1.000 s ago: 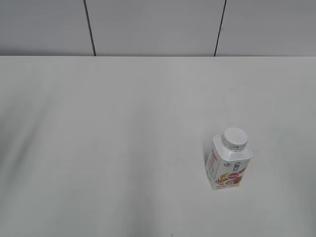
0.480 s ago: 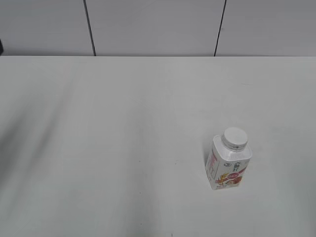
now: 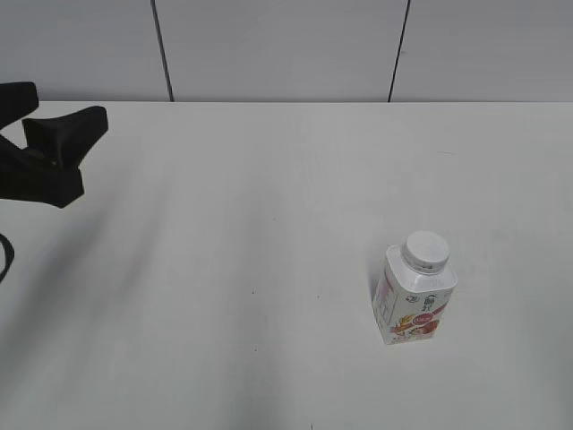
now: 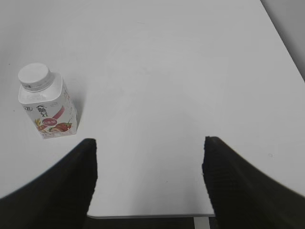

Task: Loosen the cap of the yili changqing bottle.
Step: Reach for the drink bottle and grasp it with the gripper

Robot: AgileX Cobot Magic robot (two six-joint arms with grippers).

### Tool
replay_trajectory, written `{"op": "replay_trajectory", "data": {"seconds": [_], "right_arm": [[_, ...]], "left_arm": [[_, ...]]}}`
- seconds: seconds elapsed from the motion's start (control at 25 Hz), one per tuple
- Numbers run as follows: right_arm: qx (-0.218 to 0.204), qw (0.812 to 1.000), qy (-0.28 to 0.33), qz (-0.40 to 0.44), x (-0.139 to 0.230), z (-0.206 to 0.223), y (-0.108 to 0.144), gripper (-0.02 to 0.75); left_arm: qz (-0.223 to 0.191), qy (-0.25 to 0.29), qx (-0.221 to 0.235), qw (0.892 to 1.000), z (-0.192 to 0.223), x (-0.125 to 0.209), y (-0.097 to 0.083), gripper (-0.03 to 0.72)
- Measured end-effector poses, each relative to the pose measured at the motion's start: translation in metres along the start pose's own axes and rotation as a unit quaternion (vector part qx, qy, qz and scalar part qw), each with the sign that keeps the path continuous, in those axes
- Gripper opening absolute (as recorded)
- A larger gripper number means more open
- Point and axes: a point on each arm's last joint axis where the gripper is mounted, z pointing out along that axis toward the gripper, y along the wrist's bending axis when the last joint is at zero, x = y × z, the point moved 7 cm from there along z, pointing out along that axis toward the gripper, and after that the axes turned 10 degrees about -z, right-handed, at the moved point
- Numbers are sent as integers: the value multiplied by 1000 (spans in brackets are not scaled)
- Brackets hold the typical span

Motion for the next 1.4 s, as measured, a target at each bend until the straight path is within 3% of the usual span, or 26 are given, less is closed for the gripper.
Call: {"op": "replay_trajectory", "data": {"seconds": [0.2, 0.76, 0.96, 1.16, 1.28, 1.4], "right_arm": [[0, 1000, 0, 0, 0, 0, 0, 545], [0, 1000, 0, 0, 0, 0, 0, 545], [0, 1000, 0, 0, 0, 0, 0, 545], [0, 1000, 0, 0, 0, 0, 0, 545], [0, 1000, 0, 0, 0, 0, 0, 545], [0, 1000, 0, 0, 0, 0, 0, 545]], "left_arm": [[0, 13, 19, 1000, 6, 9, -10, 475], [-2, 53, 36, 998, 30, 44, -15, 436], [-17, 58, 77, 995, 48, 40, -28, 436], [-3, 78, 121, 989, 67, 49, -42, 436], [4, 95, 155, 983, 76, 56, -50, 436], [-26, 101, 207, 973, 85, 55, -56, 436]]}}
